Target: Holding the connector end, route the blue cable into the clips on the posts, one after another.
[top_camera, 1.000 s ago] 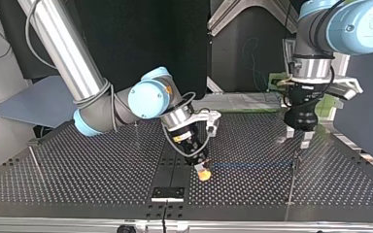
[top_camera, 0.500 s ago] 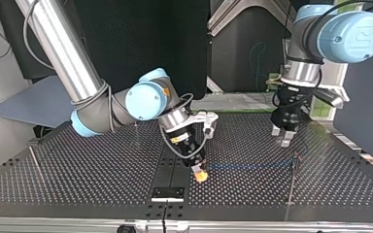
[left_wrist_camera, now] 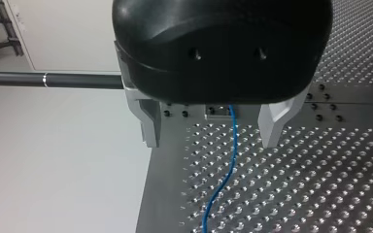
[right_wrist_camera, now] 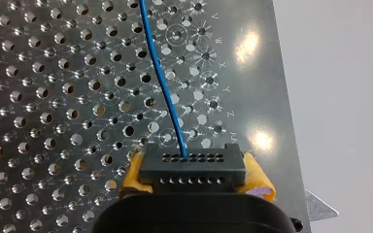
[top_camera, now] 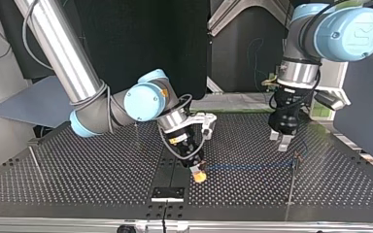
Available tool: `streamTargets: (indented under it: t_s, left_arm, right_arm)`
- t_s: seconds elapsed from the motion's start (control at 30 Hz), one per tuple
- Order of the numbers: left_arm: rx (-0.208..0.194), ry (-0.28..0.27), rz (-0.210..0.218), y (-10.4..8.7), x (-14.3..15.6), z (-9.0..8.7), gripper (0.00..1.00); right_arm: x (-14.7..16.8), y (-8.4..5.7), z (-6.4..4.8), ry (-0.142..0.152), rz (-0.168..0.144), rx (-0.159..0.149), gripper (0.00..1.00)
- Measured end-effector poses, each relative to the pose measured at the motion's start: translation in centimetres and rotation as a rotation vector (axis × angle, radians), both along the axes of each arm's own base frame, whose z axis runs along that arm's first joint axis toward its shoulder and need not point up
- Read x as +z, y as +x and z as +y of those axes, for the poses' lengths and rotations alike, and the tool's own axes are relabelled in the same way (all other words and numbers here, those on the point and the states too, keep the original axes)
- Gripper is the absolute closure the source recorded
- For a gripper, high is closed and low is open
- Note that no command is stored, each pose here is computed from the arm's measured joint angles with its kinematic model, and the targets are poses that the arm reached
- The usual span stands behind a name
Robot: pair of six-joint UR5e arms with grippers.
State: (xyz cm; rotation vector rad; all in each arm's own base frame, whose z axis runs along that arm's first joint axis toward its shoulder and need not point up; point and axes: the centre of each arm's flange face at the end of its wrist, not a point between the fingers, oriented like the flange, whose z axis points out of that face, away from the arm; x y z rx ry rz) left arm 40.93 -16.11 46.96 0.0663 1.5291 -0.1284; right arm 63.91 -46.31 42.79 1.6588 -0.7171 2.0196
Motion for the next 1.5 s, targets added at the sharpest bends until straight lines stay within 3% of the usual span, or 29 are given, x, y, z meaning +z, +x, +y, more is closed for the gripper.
streamTargets:
  t_s: [0.43, 0.8, 1.33, 1.5]
  left_arm:
    - [0.047, 0.023, -0.027, 1.5, 1.3, -1.3, 0.0]
    - [0.081, 0.091, 0.028, 3.3, -1.6, -2.3, 0.0]
    - [0.132, 0.088, -0.036, 3.6, -0.3, -3.6, 0.0]
    - [0.138, 0.094, -0.033, 4.2, -0.4, -4.6, 0.0]
  right_arm:
    - [-0.1, 0.0, -0.1, 0.001, 0.002, 0.002, 1.0]
    - [-0.2, -0.2, -0.4, 0.003, 0.002, -0.002, 1.0]
    - [-0.3, -0.3, -0.6, 0.003, 0.003, -0.001, 1.0]
    - [-0.3, -0.3, -0.5, 0.003, 0.003, 0.003, 1.0]
